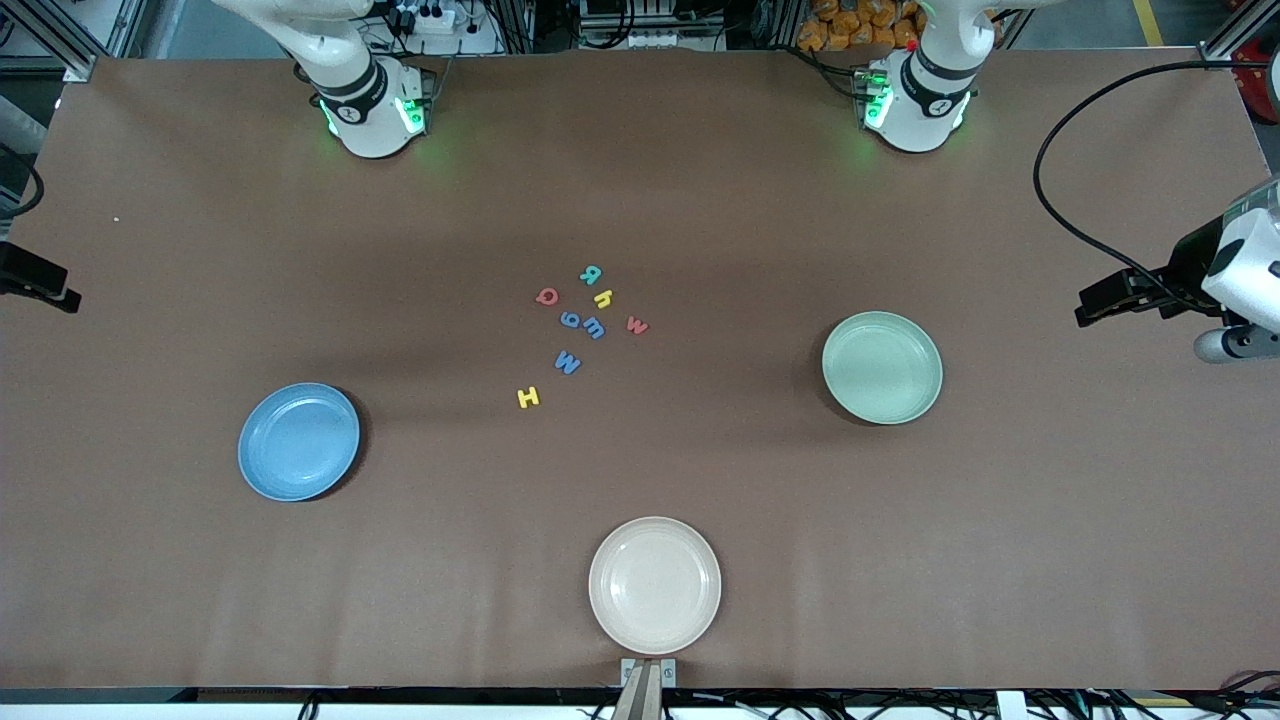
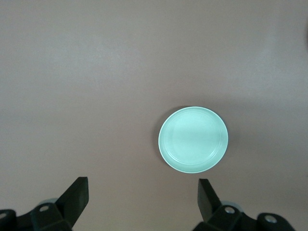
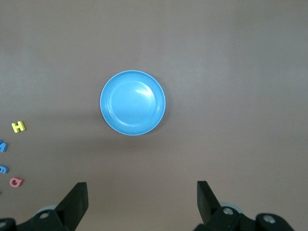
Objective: Sort uppercase to blue plate, lowercase to green plate
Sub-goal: 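Move the left gripper over the foam letter pile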
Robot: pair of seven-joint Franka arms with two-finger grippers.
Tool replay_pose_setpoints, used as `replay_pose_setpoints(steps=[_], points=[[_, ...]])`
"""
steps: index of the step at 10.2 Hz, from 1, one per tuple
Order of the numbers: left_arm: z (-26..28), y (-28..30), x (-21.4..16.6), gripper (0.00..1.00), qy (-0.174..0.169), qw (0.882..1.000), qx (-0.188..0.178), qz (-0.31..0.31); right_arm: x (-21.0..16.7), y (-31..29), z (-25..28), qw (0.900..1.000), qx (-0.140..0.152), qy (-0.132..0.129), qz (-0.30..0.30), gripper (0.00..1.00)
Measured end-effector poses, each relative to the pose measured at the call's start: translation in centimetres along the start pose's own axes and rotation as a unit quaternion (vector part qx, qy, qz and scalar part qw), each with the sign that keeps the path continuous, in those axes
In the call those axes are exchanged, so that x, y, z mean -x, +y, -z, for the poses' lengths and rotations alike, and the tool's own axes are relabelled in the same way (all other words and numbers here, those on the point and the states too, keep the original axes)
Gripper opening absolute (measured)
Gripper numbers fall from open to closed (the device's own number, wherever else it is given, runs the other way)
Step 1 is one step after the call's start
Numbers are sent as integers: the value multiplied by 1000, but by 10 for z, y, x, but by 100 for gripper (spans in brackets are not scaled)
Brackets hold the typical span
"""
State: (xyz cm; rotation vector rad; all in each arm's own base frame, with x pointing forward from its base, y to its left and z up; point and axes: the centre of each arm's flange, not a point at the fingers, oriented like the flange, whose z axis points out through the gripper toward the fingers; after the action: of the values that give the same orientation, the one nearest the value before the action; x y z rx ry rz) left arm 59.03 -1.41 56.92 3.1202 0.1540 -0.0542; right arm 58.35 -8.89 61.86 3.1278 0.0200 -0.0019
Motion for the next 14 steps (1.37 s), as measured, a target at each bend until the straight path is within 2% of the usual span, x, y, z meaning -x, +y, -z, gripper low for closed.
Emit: replay_pose_setpoints(steps=[7, 10, 11, 14], points=[[-2, 10, 2, 100, -3, 1000, -1, -10, 14, 12, 15, 1000, 3, -1, 16, 100], [-28, 43, 11, 100, -40, 997, -5, -59, 14, 13, 14, 1000, 3, -1, 16, 100], [-39, 62, 14, 100, -52, 996, 5, -73, 14, 13, 14, 1000, 3, -2, 16, 100], [-50, 97, 16, 100, -67, 992, 71, -83, 14, 12, 12, 1000, 2, -3, 17, 100]])
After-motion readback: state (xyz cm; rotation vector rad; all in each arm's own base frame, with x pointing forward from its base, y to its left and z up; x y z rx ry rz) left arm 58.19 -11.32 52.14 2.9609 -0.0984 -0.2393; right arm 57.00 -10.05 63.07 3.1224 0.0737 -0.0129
